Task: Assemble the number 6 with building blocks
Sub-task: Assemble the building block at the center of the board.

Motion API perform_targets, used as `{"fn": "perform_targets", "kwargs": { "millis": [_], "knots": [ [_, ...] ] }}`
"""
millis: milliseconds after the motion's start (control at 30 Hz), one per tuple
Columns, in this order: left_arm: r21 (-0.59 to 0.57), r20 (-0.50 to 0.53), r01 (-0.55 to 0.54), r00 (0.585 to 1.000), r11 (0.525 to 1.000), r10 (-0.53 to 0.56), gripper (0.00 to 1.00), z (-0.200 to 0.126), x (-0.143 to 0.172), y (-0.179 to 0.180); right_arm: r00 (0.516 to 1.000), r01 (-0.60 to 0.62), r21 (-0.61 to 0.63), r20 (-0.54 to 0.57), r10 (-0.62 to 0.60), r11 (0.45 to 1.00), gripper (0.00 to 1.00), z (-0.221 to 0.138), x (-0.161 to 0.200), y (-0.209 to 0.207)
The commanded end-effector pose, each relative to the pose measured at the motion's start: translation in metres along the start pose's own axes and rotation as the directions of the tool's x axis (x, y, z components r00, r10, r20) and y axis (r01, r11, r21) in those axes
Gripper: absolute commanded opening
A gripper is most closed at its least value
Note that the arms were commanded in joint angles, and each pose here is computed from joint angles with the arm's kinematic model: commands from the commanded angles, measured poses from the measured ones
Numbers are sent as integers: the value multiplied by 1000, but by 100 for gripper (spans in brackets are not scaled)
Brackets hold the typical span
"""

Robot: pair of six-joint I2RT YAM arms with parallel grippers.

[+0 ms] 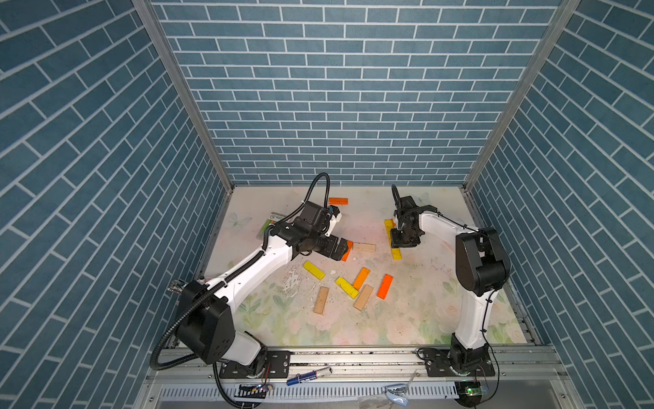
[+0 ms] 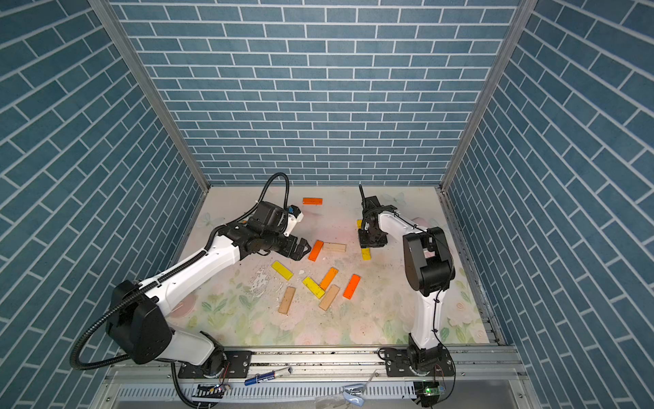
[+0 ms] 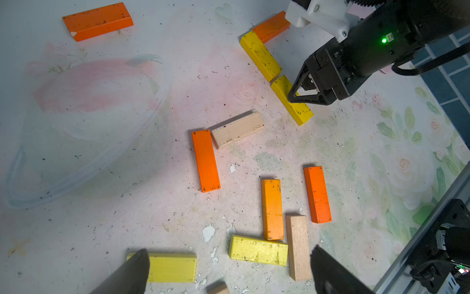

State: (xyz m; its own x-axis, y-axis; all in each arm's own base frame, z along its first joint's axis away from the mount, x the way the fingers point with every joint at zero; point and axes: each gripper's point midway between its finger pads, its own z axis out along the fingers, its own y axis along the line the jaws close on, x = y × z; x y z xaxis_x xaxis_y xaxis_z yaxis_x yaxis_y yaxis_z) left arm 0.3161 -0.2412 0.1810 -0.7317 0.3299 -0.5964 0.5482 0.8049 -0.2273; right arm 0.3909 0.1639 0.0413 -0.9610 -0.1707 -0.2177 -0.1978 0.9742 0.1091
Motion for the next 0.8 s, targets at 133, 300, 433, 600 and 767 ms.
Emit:
{"fn": "perform_targets", "kwargs": {
  "millis": [133,300,433,600,767],
  "knots": [
    [-22,23,27,999,999,-26,99,-10,-3,8,996,-43,-22,79,45,999,48,-26,-3,6],
    [-44,35,50,998,998,-49,99,-12,-5,15,979,-85,8,189,82,996,46,-51,-13,-1],
    [-60,27,78,997,995,-77,99,-8,-4,25,965,-97,10,247,92,995,46,-71,-20,-2],
    [-74,15,111,994,991,-110,99,-2,-3,36,971,-77,26,228,69,997,47,-69,-17,-3],
    [-88,1,124,992,988,-125,99,2,0,44,987,-17,57,164,8,998,52,-53,-8,3]
  ]
}}
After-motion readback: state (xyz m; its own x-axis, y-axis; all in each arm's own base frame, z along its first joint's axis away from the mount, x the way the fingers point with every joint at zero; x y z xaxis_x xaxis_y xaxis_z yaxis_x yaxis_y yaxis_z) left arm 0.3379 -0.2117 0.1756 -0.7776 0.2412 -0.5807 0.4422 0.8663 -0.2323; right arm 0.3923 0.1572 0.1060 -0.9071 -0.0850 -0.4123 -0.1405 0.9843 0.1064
